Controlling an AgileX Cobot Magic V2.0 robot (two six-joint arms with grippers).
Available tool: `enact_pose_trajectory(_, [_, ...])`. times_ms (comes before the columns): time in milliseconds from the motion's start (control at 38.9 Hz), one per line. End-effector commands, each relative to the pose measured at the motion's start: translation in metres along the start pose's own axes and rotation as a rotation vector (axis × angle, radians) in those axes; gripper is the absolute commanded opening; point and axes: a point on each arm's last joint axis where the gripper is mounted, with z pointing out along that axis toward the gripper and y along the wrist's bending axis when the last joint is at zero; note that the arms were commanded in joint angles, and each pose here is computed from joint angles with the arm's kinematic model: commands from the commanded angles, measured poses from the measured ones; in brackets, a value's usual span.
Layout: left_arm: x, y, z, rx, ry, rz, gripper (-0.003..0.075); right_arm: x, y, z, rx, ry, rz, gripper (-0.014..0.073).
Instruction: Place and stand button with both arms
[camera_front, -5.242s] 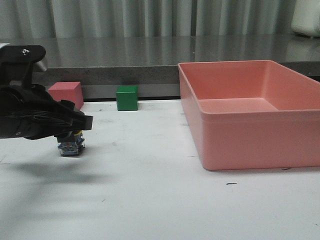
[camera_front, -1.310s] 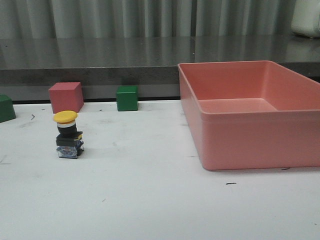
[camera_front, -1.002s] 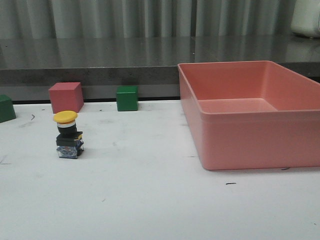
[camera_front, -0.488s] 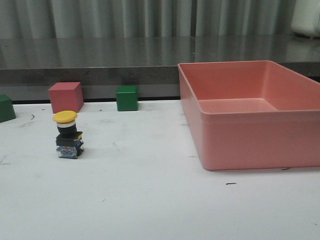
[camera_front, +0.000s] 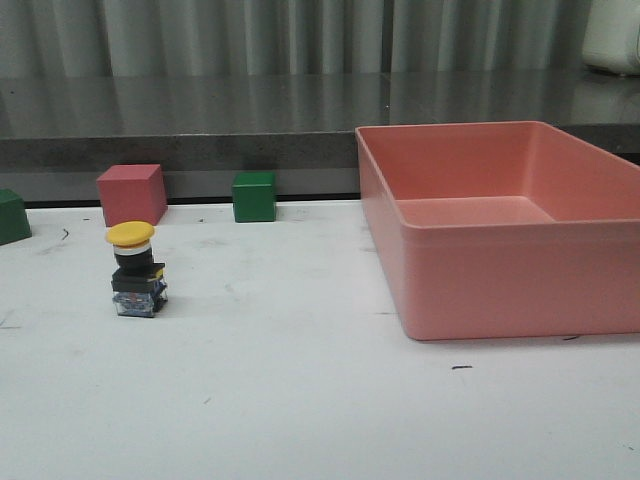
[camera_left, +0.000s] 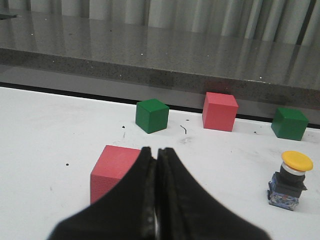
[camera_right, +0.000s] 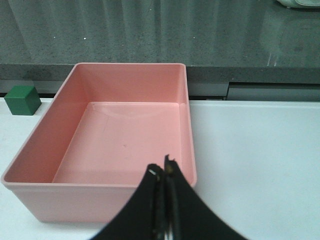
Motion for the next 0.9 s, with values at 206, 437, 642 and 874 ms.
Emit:
enact_pose_trajectory(206, [-0.006,0.0,-0.002,0.005,-0.1,-0.013,-0.002,-0.008,0.002,-0.001,-0.017,-0.123,-0.048,-0.007])
enact_pose_trajectory(437, [-0.006,0.0,-0.002,0.005,-0.1,-0.013,-0.002,0.035,-0.002,-0.008,-0.015,-0.184,-0.067,-0.007])
enact_pose_trajectory(642, [-0.006,0.0,-0.002,0.005,-0.1,-0.013,-0.002,0.081,-0.006,-0.012,0.008,-0.176,0.007,-0.007])
enact_pose_trajectory(874, [-0.006,0.0,-0.002,0.005,-0.1,-0.013,-0.002,0.107,-0.008,-0.017,0.01,-0.181,0.032,-0.007])
